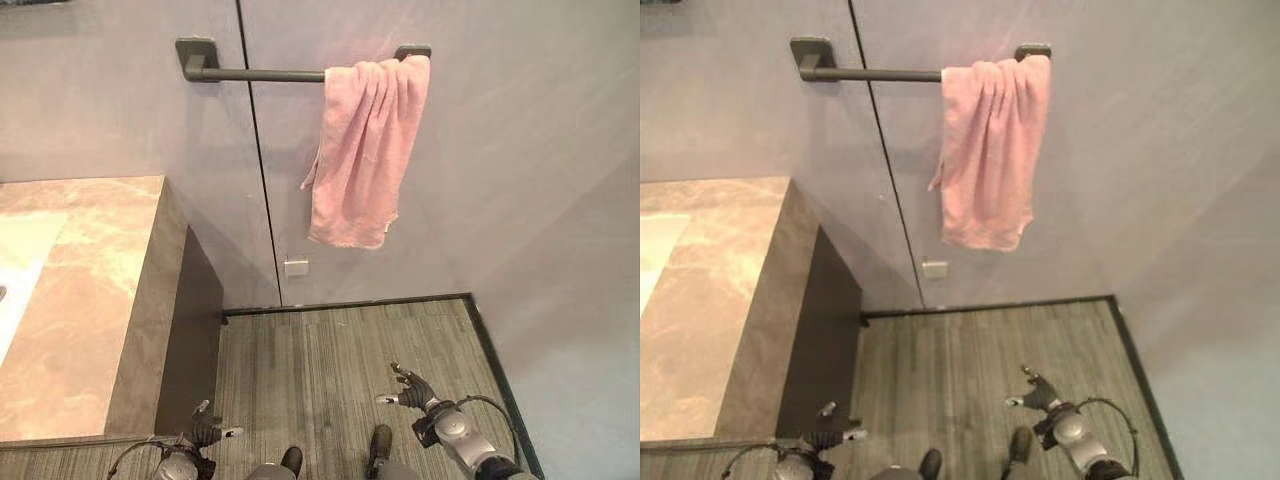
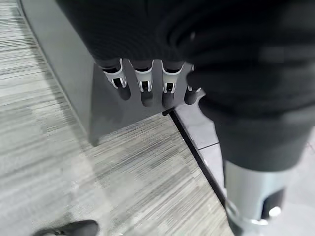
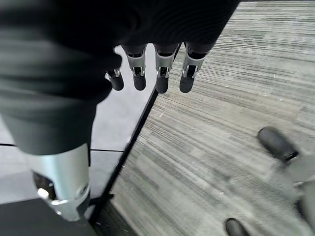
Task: Put brush and paste in cup on sink, flatten towel.
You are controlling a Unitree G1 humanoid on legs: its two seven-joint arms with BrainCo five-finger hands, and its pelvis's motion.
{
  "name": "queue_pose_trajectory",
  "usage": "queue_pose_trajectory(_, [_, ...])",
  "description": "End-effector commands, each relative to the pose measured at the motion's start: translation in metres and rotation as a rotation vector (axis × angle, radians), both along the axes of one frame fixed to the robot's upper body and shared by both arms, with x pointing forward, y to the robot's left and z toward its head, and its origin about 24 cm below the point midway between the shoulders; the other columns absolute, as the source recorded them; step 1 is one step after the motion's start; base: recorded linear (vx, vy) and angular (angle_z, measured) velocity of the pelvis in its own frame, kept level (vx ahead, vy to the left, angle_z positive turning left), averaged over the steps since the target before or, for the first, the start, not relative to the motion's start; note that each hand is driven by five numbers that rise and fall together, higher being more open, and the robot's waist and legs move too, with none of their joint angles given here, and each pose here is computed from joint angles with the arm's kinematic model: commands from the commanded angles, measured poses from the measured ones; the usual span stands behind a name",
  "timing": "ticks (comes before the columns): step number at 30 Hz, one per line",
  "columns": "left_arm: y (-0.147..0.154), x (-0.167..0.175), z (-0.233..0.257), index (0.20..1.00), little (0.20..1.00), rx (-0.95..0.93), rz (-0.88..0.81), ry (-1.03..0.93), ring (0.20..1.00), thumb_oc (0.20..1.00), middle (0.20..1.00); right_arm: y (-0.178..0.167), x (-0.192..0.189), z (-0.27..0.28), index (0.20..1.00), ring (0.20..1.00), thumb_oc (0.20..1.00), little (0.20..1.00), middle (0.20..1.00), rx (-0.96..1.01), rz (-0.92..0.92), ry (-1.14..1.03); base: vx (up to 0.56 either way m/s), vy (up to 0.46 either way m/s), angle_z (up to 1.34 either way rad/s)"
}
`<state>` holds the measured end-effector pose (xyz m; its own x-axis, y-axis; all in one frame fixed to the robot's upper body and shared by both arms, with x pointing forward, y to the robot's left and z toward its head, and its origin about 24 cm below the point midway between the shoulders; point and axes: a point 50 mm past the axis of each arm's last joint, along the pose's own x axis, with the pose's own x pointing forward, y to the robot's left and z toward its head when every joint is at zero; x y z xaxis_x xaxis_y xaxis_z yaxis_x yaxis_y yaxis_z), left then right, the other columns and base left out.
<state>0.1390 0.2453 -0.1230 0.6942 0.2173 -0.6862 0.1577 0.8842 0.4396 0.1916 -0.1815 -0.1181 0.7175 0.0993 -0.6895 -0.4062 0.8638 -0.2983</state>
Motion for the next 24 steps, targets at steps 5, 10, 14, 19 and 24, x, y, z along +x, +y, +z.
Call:
queue_pose_trajectory(5, [-0.004,0.048,0.025,1.000,1.000,-0.007,-0.034,-0.171,1.000,1.000,1.000,-0.023,0.015,0.019,1.000,1.000,1.000,1.000,1.000,-0.081,0.055,-0.104,0.09,-0.155,1.41])
queue_pose_trajectory(10, [0.002,0.036,0.018,1.000,1.000,-0.007,0.011,-0.133,1.000,1.000,1.000,-0.015,0.019,0.016,1.000,1.000,1.000,1.000,1.000,-0.076,0.048,-0.087,0.14,0.125,-0.67])
queue_pose_trajectory(14, [0.006,0.026,0.014,1.000,1.000,-0.003,0.025,-0.103,1.000,1.000,1.000,-0.008,0.017,0.013,1.000,1.000,1.000,1.000,1.000,-0.048,0.034,-0.076,0.11,0.193,-0.48])
queue_pose_trajectory(19, [0.012,0.018,0.012,1.000,1.000,0.014,0.025,-0.081,1.000,1.000,1.000,0.000,0.016,0.011,1.000,1.000,1.000,1.000,1.000,-0.040,0.048,-0.070,0.07,0.186,-0.26])
queue_pose_trajectory(24, [0.018,0.014,0.013,1.000,1.000,0.037,0.017,-0.068,1.000,1.000,1.000,0.000,0.012,0.008,1.000,1.000,1.000,1.000,1.000,-0.043,0.054,-0.057,0.03,0.127,-0.13])
